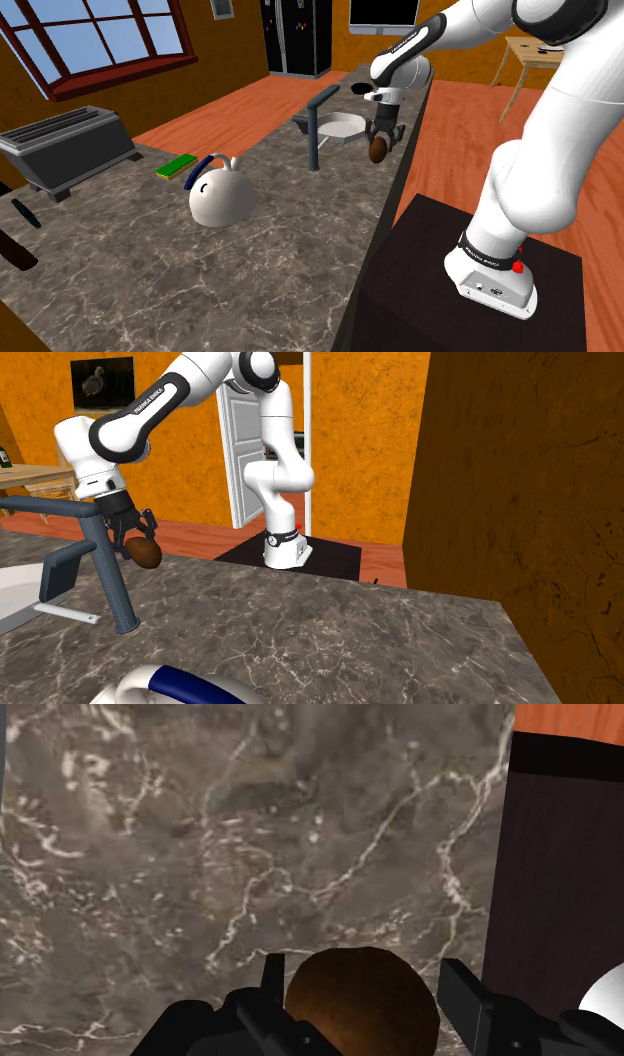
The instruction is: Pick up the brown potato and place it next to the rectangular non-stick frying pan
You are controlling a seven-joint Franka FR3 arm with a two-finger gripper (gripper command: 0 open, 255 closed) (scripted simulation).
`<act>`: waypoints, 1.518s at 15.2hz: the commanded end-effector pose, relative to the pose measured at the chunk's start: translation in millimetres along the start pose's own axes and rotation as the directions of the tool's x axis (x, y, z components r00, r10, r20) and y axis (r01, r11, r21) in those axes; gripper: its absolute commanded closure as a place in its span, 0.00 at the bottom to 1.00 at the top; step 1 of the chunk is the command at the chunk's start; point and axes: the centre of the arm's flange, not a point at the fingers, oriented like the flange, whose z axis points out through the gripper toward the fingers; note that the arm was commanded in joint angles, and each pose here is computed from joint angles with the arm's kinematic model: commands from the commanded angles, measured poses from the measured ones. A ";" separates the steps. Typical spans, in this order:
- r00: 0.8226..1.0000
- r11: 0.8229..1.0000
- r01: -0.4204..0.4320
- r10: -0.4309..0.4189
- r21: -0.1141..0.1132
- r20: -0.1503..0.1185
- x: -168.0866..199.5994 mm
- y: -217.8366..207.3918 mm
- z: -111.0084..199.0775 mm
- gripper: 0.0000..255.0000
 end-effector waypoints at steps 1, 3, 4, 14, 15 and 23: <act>1.000 1.000 0.000 0.000 0.000 0.000 -3.1 1.6 12.8 1.00; 1.000 1.000 0.000 0.000 0.000 0.000 -3.1 1.6 12.8 1.00; 1.000 1.000 0.000 0.000 0.000 0.000 -3.1 1.6 12.8 1.00; 1.000 1.000 0.000 0.000 0.000 0.000 -4.9 0.1 13.1 0.00; 1.000 1.000 0.000 0.000 0.000 0.000 -3.1 1.6 12.8 0.00; 1.000 1.000 0.000 0.000 0.000 0.000 -3.1 1.6 -37.2 0.00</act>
